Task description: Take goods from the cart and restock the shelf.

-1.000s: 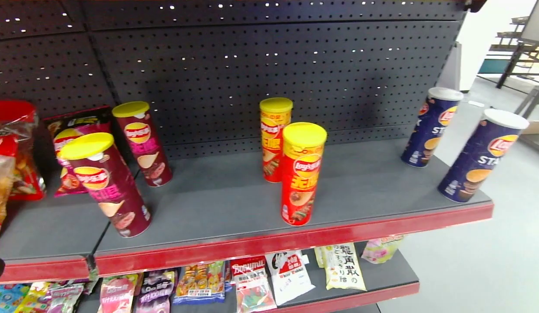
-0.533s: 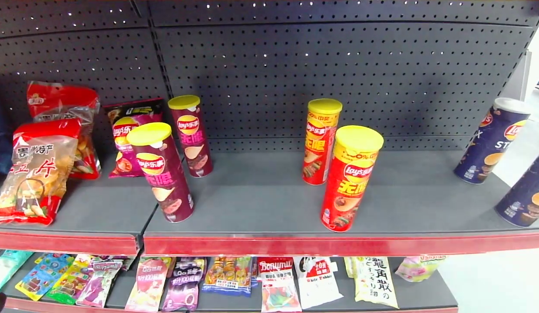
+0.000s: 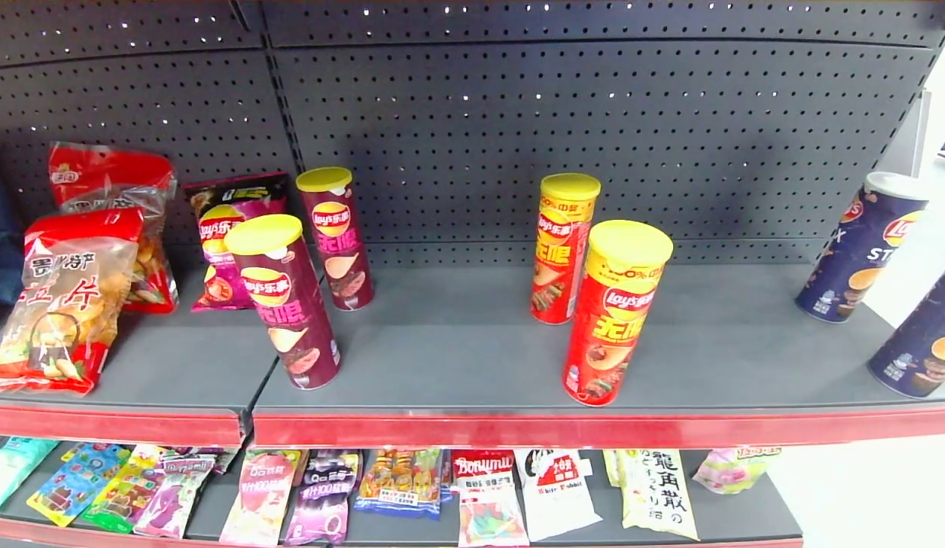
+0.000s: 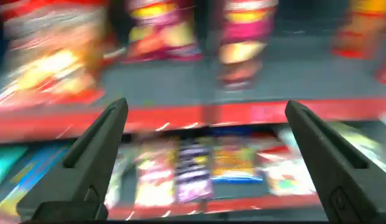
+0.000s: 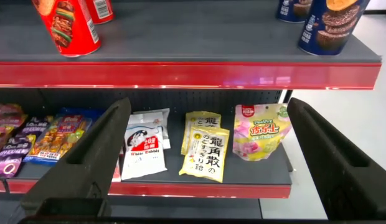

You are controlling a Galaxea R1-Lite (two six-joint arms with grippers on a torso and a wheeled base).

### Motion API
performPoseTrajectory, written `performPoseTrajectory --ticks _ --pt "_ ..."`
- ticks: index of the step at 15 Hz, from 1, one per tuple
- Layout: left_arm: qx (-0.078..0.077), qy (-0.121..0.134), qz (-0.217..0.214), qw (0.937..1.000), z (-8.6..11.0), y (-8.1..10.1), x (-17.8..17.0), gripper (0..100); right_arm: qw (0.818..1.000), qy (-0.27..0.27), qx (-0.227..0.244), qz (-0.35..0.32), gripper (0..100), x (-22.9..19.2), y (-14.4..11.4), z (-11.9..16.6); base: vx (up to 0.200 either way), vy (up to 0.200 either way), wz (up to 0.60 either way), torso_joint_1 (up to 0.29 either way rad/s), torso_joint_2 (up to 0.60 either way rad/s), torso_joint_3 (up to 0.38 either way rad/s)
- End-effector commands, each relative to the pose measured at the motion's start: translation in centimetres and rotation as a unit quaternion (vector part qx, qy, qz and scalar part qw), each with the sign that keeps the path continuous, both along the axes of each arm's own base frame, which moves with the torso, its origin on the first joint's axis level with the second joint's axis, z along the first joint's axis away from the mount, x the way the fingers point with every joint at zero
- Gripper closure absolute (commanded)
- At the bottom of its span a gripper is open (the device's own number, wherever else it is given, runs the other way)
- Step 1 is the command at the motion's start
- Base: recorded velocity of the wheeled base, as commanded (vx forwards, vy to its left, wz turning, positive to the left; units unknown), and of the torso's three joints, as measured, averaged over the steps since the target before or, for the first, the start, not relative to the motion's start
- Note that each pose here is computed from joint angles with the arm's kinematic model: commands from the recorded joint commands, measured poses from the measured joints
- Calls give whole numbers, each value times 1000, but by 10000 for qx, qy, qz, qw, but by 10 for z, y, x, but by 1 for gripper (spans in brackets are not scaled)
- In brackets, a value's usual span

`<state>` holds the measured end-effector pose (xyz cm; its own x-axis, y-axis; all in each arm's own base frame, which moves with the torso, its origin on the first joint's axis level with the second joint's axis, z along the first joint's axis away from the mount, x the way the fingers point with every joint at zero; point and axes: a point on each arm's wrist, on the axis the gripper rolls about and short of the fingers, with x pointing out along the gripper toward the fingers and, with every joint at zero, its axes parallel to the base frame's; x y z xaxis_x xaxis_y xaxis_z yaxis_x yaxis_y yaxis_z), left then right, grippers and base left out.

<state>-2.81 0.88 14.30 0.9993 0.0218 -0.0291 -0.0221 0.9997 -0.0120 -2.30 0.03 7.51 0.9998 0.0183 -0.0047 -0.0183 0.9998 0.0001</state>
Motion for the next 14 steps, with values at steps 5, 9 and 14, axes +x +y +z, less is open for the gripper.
performPoseTrajectory --ticks 5,9,14 --pt "-68 597 1644 9846 -36 -9 -1 0 10000 7 0 16 0 0 0 0 0 0 0 0 0 0" --pt "-353 150 558 9977 -61 -12 13 0 10000 7 0 16 0 0 0 0 0 0 0 0 0 0" --pt "119 375 340 9986 -66 -12 13 0 10000 7 0 16 0 0 0 0 0 0 0 0 0 0"
